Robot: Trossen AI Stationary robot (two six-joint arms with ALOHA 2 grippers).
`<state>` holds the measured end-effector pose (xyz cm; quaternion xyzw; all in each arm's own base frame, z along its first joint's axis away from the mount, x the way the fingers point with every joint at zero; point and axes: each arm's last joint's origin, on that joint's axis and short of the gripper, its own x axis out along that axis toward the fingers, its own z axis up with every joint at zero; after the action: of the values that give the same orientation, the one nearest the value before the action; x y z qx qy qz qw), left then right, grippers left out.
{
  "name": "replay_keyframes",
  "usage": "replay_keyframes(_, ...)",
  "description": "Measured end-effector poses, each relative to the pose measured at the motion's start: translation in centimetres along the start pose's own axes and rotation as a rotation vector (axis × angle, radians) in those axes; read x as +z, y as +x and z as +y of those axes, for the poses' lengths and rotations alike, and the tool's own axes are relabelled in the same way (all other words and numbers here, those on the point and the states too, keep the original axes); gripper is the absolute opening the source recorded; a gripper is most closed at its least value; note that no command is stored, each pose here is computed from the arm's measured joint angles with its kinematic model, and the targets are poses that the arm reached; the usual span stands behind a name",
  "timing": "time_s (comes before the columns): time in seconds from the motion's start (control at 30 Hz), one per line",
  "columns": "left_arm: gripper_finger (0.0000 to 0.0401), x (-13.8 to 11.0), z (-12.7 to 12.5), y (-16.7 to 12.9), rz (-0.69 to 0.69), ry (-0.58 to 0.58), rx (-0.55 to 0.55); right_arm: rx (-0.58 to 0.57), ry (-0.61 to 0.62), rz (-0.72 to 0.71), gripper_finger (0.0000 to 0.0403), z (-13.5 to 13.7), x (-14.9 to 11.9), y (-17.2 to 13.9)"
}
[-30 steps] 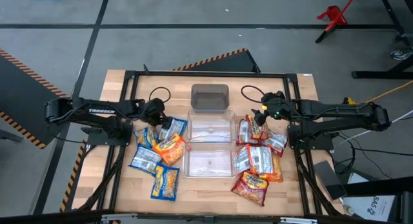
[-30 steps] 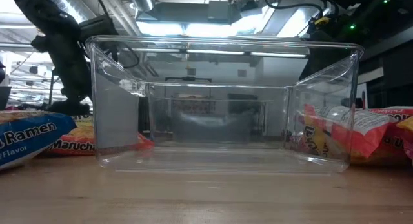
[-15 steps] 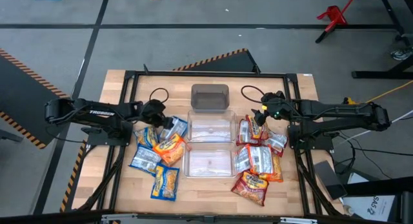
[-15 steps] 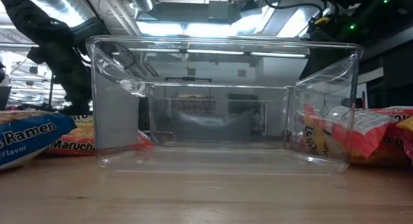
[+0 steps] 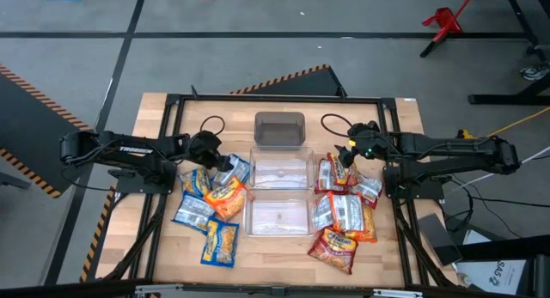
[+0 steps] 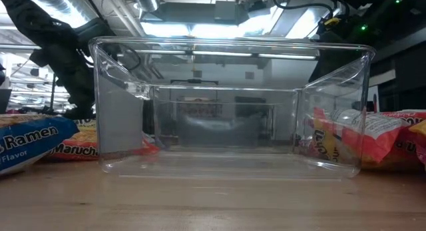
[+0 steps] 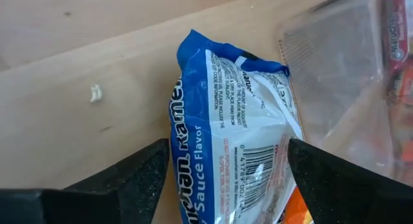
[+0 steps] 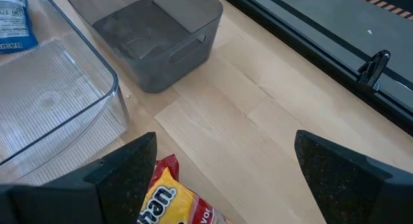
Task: Sort Maruchan noodles
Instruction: Put the blue noodle pack into the black bin
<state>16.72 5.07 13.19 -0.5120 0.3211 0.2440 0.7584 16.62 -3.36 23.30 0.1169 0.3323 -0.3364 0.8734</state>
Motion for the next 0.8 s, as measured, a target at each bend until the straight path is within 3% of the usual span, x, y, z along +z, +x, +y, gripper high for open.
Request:
replay_keyframes(0.43, 0.0314, 0.50, -0.84, -0.06, -0.041, 0.055, -0.091, 0.000, 0.000, 0.000, 0.0351, 0.00, 0.00, 0.00)
replay_keyframes(0.8, 0.0314, 0.47, -0.85, -0.07, -0.033, 0.105, -0.095, 0.001, 0.000, 0.000, 0.0351, 0.00, 0.01, 0.00)
